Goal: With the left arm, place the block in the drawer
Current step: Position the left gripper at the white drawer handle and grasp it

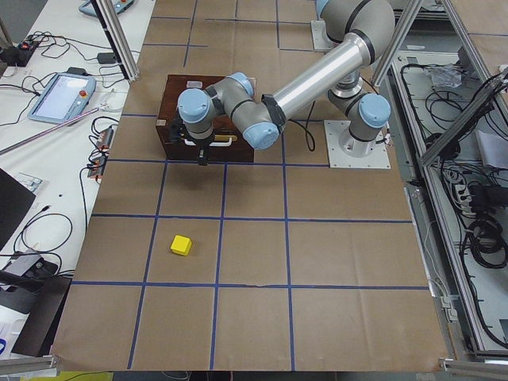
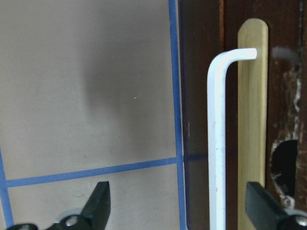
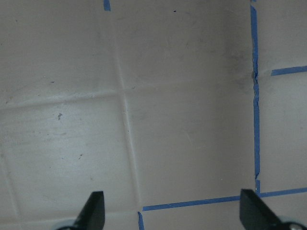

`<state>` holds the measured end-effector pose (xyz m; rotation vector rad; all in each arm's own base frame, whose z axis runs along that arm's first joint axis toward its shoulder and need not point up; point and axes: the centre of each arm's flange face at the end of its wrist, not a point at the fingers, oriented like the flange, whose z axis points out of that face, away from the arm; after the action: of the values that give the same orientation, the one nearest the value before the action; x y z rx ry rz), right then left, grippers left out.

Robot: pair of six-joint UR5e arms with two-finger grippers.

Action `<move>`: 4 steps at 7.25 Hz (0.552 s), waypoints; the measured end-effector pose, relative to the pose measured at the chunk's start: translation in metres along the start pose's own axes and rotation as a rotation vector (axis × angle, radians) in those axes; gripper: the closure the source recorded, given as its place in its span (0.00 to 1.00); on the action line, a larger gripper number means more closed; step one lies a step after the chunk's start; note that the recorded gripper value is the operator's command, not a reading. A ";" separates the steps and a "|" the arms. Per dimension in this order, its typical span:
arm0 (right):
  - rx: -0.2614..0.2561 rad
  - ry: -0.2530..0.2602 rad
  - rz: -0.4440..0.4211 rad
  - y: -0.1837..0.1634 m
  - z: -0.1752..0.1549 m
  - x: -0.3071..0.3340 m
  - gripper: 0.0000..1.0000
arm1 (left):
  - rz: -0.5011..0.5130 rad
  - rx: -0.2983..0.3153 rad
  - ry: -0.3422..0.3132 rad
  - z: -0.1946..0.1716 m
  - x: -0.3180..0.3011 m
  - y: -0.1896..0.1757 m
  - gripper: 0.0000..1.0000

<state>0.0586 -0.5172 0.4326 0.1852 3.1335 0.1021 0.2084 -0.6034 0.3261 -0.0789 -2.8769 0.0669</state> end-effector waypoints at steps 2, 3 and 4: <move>0.000 0.000 0.001 0.000 0.000 0.000 0.00 | -0.003 0.005 0.015 0.006 -0.002 -0.002 0.01; 0.000 0.000 0.001 0.000 0.000 0.000 0.00 | -0.005 0.004 0.018 0.008 -0.003 -0.002 0.01; 0.000 0.000 0.000 0.000 0.000 0.000 0.00 | -0.006 0.001 0.020 0.010 -0.005 -0.003 0.01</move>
<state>0.0586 -0.5171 0.4324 0.1858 3.1334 0.1024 0.2101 -0.6067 0.3151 -0.0699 -2.8570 0.0666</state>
